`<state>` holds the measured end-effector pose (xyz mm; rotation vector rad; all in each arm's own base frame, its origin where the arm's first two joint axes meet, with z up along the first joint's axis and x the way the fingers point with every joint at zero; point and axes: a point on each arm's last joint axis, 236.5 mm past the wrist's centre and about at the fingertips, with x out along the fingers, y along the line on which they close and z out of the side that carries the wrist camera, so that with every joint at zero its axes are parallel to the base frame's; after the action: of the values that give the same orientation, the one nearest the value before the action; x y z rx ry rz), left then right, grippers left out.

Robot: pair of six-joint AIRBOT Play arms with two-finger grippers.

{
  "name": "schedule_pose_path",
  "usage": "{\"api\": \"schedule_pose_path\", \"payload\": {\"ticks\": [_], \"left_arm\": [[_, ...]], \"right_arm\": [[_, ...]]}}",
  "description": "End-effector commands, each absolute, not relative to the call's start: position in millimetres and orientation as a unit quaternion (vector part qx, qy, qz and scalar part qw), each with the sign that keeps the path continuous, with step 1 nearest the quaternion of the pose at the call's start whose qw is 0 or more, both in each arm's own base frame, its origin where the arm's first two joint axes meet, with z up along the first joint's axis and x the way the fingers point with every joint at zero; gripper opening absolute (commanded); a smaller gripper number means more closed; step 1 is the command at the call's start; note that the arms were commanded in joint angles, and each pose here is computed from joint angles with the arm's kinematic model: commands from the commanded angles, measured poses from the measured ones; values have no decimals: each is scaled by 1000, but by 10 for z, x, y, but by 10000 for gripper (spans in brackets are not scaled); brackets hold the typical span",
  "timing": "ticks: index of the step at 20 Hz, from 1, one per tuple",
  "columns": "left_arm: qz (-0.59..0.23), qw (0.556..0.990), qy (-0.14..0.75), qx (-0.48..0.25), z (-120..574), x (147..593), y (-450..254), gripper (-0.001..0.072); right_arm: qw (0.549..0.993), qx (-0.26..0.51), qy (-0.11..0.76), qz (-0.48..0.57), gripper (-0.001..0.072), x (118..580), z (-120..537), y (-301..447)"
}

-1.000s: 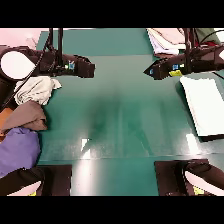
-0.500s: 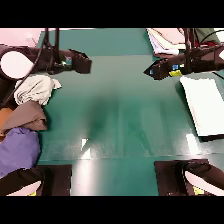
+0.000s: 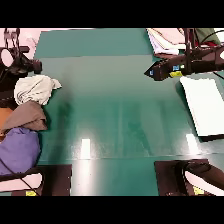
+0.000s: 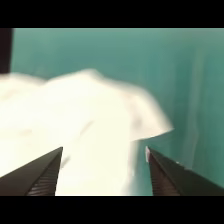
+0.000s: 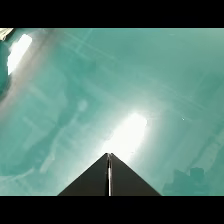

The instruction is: Fold the shirts.

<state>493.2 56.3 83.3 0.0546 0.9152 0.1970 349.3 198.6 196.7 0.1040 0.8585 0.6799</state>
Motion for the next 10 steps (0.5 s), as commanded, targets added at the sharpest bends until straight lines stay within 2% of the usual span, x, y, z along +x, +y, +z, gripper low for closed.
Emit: {"api": "schedule_pose_path", "payload": {"ticks": [1, 4, 6, 7, 8, 9, 10], "left_arm": [[140, 835, 532, 10, -4, 4804, 1132, 621], [145, 812, 565, 5, -388, 4767, 1222, 621], [144, 814, 562, 6, -399, 4795, 1224, 618], [146, 817, 558, 5, -343, 4822, 1231, 462], [148, 819, 555, 6, -256, 4847, 1247, 130], [150, 822, 549, 9, -127, 4891, 1268, 24], [155, 828, 538, 8, 69, 4954, 1288, 23]], "right_arm": [[852, 50, 408, 324, 15, 3490, 1973, 1989], [853, 50, 407, 323, 15, 3494, 1975, 1988], [854, 50, 406, 323, 15, 3500, 1979, 1988], [855, 51, 403, 322, 14, 3513, 1989, 1989], [857, 52, 399, 321, 15, 3532, 2004, 1989], [860, 53, 394, 320, 15, 3550, 2024, 1989], [864, 55, 385, 319, 15, 3568, 2065, 1986]]}}
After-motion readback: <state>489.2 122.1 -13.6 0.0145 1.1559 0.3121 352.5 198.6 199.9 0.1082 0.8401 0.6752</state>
